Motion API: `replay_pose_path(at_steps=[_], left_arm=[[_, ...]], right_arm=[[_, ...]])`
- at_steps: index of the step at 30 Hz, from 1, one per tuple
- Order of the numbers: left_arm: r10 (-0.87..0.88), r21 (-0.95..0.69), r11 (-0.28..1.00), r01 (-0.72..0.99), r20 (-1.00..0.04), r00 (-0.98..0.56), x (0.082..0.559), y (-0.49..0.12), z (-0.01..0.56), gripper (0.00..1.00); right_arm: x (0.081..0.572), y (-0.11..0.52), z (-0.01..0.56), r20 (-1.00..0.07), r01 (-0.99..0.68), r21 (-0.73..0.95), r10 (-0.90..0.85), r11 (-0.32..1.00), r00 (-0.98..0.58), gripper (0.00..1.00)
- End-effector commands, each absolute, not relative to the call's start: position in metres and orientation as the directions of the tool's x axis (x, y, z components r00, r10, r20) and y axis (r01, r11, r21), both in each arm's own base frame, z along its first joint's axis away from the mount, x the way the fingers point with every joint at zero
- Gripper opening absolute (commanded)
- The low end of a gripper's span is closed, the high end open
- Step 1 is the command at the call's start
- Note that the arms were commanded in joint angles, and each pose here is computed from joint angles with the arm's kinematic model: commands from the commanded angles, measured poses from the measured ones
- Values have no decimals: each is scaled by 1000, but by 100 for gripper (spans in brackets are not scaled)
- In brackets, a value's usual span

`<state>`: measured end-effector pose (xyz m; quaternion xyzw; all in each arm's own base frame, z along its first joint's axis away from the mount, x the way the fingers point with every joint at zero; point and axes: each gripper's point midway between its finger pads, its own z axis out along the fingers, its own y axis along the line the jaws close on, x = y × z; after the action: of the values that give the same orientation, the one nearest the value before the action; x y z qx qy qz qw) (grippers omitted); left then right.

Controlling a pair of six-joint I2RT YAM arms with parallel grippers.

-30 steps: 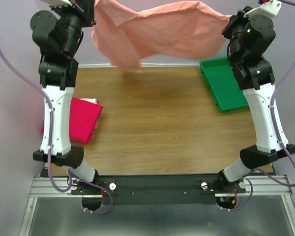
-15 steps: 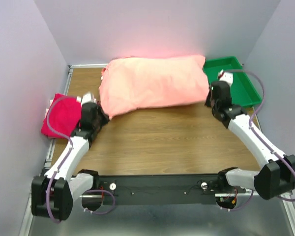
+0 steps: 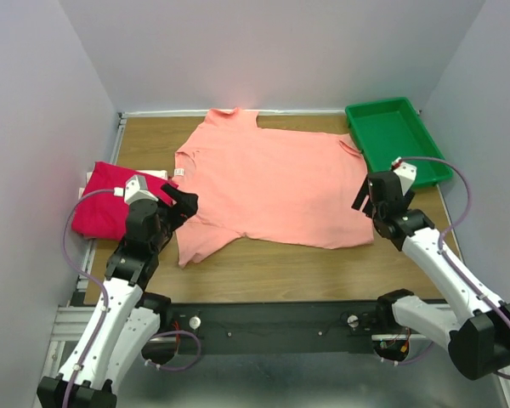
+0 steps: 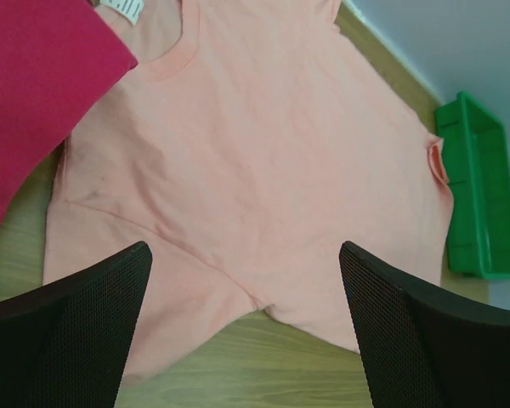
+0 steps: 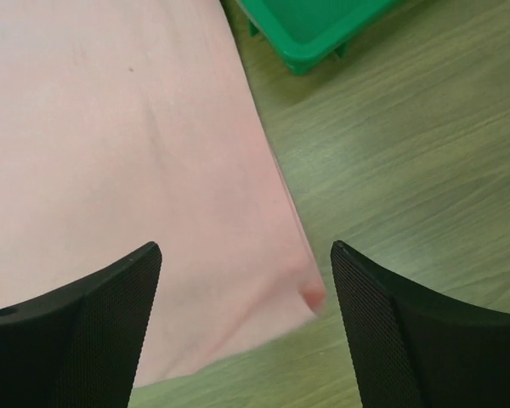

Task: Fold and stack the t-shirts
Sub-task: Flatten the tshirt out

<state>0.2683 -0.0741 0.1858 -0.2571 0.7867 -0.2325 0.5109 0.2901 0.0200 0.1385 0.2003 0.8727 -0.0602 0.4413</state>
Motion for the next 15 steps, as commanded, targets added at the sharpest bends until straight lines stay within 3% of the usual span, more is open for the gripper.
replay_pose_path(at_steps=[1, 6, 10, 15], left_arm=[[-653, -637, 753, -166, -689, -315, 261, -70, 205, 99], [-636, -637, 762, -119, -700, -326, 263, -76, 207, 99], [-598, -642, 765, -46, -683, -420, 273, -102, 184, 99], [-547, -622, 783, -18, -674, -496, 284, -128, 162, 99]], right_arm=[[290, 18, 166, -816, 414, 122, 329, 902, -476, 100], [286, 52, 170, -776, 254, 231, 335, 939, -534, 100], [285, 89, 155, -730, 100, 331, 322, 938, -603, 100], [290, 96, 118, -672, 116, 324, 315, 939, -670, 100]])
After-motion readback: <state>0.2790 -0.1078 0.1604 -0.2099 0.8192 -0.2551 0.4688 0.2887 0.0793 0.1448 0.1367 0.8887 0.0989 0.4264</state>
